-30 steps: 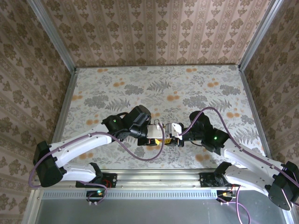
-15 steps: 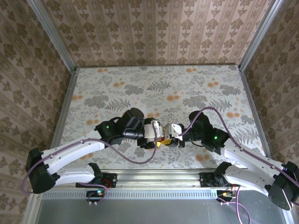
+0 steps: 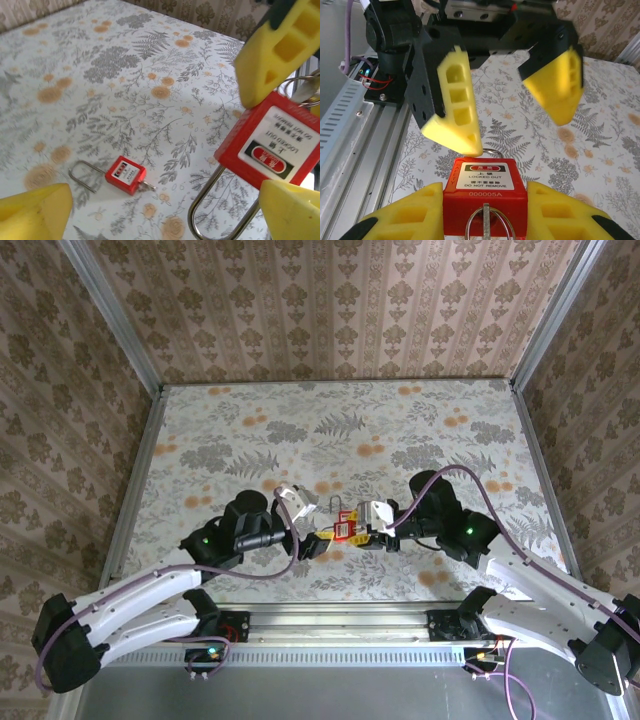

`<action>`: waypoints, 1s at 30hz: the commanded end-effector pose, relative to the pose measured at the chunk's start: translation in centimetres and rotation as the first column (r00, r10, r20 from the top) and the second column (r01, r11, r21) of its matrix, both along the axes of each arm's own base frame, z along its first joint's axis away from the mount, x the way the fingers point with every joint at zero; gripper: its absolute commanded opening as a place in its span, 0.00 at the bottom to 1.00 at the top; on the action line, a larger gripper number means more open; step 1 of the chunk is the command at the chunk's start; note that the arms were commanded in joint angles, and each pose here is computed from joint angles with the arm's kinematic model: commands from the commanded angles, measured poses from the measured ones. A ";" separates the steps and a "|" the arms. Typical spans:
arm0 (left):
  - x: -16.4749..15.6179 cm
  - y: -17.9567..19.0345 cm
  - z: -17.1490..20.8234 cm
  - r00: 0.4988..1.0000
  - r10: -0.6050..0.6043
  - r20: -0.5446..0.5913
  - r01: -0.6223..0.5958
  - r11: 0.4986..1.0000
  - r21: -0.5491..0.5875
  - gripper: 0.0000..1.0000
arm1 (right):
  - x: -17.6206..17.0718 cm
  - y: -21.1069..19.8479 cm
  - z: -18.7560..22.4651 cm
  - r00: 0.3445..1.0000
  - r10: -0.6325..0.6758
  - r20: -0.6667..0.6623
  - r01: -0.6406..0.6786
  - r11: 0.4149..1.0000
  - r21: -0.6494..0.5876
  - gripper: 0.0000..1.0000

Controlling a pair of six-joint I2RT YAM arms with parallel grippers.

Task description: Unlock with the key

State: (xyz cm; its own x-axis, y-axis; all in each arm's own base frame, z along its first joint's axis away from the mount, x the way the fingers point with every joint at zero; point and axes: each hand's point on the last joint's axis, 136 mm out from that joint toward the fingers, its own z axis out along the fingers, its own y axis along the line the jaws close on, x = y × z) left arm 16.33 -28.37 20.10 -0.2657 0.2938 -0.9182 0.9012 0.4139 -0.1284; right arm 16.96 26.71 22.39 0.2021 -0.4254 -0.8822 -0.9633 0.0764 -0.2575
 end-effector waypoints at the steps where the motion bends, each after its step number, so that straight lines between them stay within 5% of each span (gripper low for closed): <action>1: 0.0 -0.4 1.0 0.996 0.027 -0.088 -0.037 0.993 -0.113 0.93 | 0.2 -0.1 1.7 0.999 0.002 0.046 -0.003 1.000 0.014 0.10; 11: 0.4 0.7 -0.1 0.987 0.031 -0.159 -0.060 0.982 -0.179 0.67 | 0.2 0.0 2.0 0.999 0.005 0.042 -0.006 1.000 0.020 0.10; 30: -0.8 -0.4 -2.5 0.967 -0.057 -0.247 0.013 0.984 -0.179 0.62 | 0.2 0.1 2.1 1.000 0.007 0.030 -0.008 1.000 0.024 0.10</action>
